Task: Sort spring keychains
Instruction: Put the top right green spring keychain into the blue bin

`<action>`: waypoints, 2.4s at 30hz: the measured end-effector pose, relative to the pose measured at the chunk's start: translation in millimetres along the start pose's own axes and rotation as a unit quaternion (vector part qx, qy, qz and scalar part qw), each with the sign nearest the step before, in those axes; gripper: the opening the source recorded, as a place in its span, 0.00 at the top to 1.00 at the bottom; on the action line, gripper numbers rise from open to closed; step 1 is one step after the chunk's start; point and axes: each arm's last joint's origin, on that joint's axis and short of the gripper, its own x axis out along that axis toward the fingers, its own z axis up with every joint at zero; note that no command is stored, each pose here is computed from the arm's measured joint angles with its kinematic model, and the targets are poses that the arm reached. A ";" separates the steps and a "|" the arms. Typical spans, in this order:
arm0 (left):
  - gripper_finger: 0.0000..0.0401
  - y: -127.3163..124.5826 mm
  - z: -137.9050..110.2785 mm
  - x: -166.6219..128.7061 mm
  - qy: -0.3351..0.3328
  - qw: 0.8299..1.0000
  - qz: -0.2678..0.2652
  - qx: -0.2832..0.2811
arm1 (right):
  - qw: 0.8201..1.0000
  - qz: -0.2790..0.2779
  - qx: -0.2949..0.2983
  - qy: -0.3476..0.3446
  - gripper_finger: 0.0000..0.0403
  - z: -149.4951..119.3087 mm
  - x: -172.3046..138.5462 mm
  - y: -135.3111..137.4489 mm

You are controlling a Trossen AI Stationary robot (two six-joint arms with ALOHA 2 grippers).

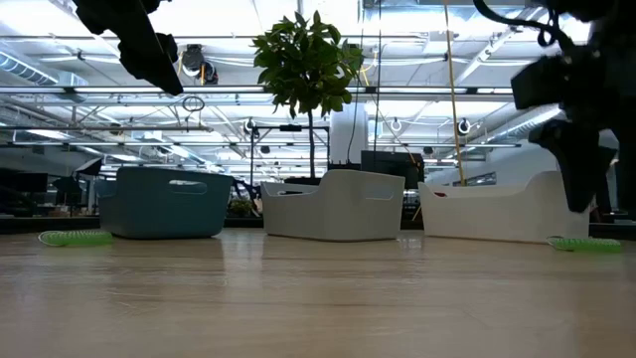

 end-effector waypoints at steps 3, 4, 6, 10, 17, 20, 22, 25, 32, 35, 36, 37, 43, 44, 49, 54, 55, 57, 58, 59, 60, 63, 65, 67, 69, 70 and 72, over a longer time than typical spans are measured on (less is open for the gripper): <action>0.27 0.0 0.0 0.0 0.000 1.000 0.000 0.000 | 1.000 0.003 0.001 0.004 0.37 -5.5 8.9 -2.3; 0.27 0.0 0.0 0.0 0.000 1.000 0.000 0.000 | 1.000 0.002 0.004 0.005 0.37 -7.0 10.5 -3.1; 0.27 0.0 -0.1 0.0 0.000 1.000 0.000 0.000 | 1.000 -0.002 0.007 0.008 0.37 -8.8 12.3 -4.2; 0.27 0.1 -0.2 0.0 0.001 1.000 0.001 0.001 | 1.000 -0.002 0.006 0.008 0.37 -10.4 14.5 -5.0; 0.27 0.1 -0.2 0.0 0.001 1.000 0.001 0.001 | 1.000 0.005 0.000 -0.013 0.40 -12.7 22.3 -6.5; 0.27 0.1 -0.3 0.0 0.001 1.000 0.001 0.001 | 1.000 -0.002 0.000 -0.021 0.42 -12.5 23.3 -7.2; 0.27 0.1 -0.3 0.0 0.001 1.000 0.001 0.000 | 1.000 -0.005 0.000 -0.022 0.43 -12.6 23.4 -7.5; 0.27 0.2 -0.3 0.0 0.002 1.000 0.001 0.000 | 1.000 -0.011 0.001 -0.026 0.44 -12.8 24.1 -8.0; 0.27 0.2 -0.3 0.0 0.002 1.000 0.001 -0.006 | 0.999 -0.001 0.010 -0.037 0.48 -19.7 34.2 -11.1; 0.27 0.2 -0.4 0.0 0.002 1.000 0.001 -0.007 | 0.999 0.003 0.014 -0.036 0.51 -20.9 35.3 -11.5; 0.27 0.3 -0.5 0.0 0.003 1.000 0.002 -0.008 | 0.999 0.003 0.015 -0.035 0.53 -20.9 35.3 -11.5; 0.27 0.2 -0.5 0.0 0.002 1.000 0.001 -0.008 | 0.999 0.003 0.015 -0.035 0.54 -20.9 35.3 -11.5; 0.27 0.2 -0.5 0.0 0.002 1.000 0.001 -0.008 | 0.999 0.005 0.013 -0.034 0.69 -21.0 35.5 -11.4; 0.27 0.2 -0.5 0.0 0.002 1.000 0.001 -0.008 | 0.999 0.005 0.013 -0.034 0.73 -21.1 35.6 -11.5; 0.27 0.2 -0.5 0.0 0.003 1.000 0.001 -0.008 | 0.999 0.006 0.013 -0.033 0.94 -21.2 35.7 -11.4; 0.27 0.2 -0.5 0.0 0.003 1.000 0.001 -0.008 | 0.999 0.007 0.028 -0.032 0.97 -21.3 35.7 -11.4; 0.27 0.2 -0.5 0.0 0.003 1.000 0.001 -0.008 | 0.999 0.007 0.029 -0.031 0.98 -21.4 35.7 -11.4; 0.27 0.2 -0.5 0.0 0.003 1.000 0.001 -0.008 | 0.999 0.006 0.025 -0.031 0.99 -22.0 35.6 -10.5; 0.27 0.2 -0.5 0.0 0.003 1.000 0.001 -0.008 | 0.999 0.004 0.024 -0.033 0.99 -22.3 35.6 -10.1; 0.27 0.2 -0.5 0.0 0.003 1.000 0.001 -0.008 | 0.999 0.000 0.022 -0.035 0.99 -22.7 35.6 -9.6; 0.27 0.2 -0.5 0.0 0.003 1.000 0.001 -0.008 | 0.999 -0.002 0.019 -0.038 0.99 -23.1 35.5 -8.8; 0.27 0.2 -0.5 0.0 0.003 1.000 0.001 -0.008 | 0.998 0.001 0.007 -0.055 0.99 -24.3 32.9 -5.1; 0.27 0.2 -0.5 0.0 0.003 1.000 0.001 -0.008 | 0.998 0.011 0.000 -0.067 1.00 -23.5 28.4 -0.5; 0.27 0.3 -0.5 -0.1 0.002 1.000 0.001 -0.007 | 0.996 0.019 -0.006 -0.092 1.00 -21.1 21.7 4.7; 0.27 0.5 -0.3 -0.1 0.002 1.000 0.001 -0.005 | 0.994 0.019 -0.014 -0.107 1.00 -21.1 17.4 9.0; 0.27 0.4 -0.3 -0.1 0.002 1.000 0.001 -0.005 | 0.993 0.021 -0.018 -0.116 1.00 -21.0 15.7 10.9; 0.27 0.4 0.2 -0.1 -0.001 1.000 0.001 -0.003 | 0.988 0.035 -0.030 -0.145 1.00 -18.4 10.6 16.8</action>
